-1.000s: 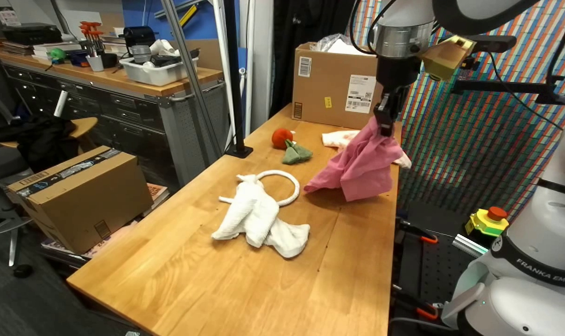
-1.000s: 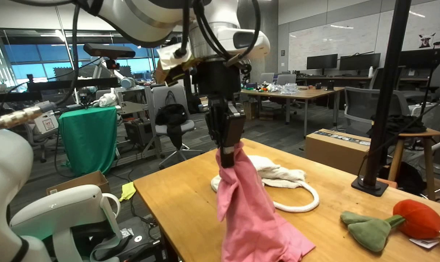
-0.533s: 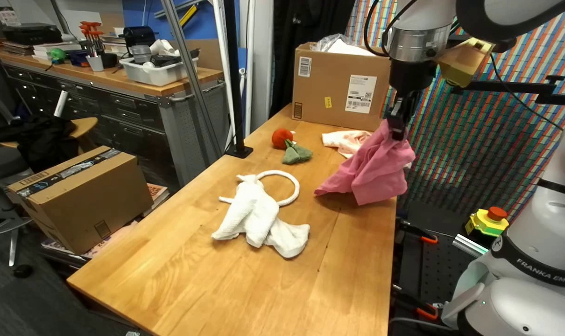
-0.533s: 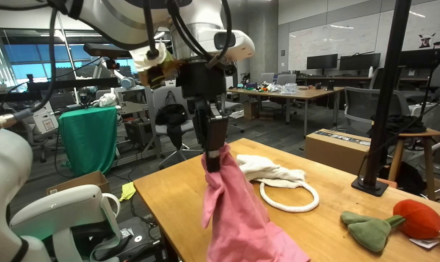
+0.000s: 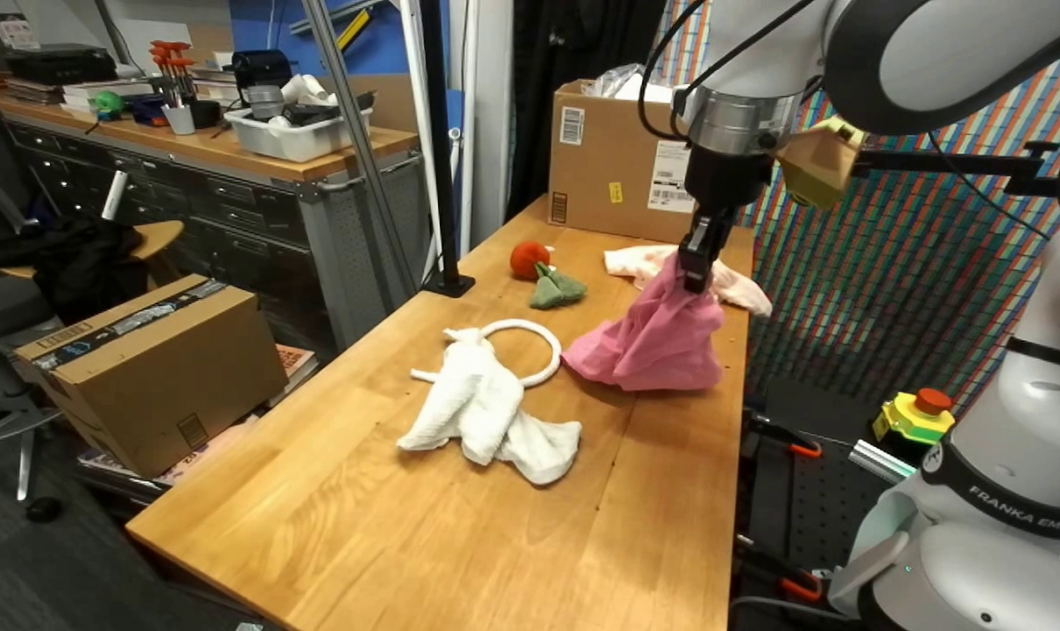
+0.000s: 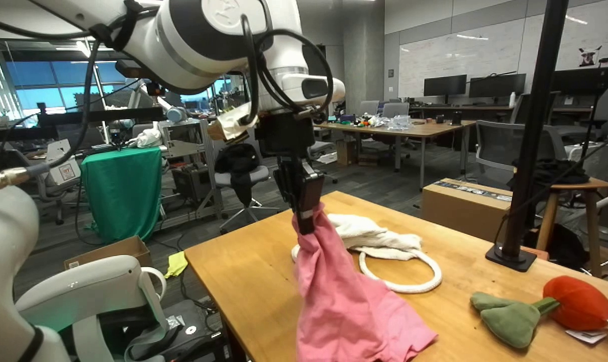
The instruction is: Move the peach shirt and then the radish to the right, move the pink shirt forwards, move the towel to the front left side of the table
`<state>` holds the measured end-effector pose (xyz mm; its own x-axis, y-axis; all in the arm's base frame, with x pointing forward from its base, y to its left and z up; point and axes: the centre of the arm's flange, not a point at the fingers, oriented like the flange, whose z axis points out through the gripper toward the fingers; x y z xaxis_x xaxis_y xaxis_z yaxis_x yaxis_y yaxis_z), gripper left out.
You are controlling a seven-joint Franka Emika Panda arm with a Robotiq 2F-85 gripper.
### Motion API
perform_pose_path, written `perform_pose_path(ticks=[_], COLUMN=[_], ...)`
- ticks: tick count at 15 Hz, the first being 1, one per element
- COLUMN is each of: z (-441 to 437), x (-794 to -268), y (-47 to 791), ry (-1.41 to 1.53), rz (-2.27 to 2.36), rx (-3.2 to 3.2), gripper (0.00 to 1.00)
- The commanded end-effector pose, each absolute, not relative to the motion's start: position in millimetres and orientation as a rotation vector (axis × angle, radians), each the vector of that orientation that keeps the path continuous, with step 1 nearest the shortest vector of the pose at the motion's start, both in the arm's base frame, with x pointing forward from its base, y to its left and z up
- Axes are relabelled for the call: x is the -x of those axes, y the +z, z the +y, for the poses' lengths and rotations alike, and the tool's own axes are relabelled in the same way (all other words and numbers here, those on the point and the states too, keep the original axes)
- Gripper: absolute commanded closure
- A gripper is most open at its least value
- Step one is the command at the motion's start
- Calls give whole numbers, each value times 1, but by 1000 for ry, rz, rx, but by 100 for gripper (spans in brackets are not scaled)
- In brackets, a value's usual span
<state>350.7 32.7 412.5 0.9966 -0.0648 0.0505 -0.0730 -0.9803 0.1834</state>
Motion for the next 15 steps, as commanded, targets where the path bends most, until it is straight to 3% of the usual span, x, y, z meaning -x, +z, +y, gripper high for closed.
perform_pose_path(ticks=[1,7,8,9,15], z=[41,38,36,35,28], x=[-369,-384,-387,-389,-405], y=[403,392,392,393,403], ry=[87,51,44,38,32], rz=[-49,-20,-27,-17,-11], rx=[-2987,-2993,-2991,-2988,-2976], gripper=[96,97,76,66,21])
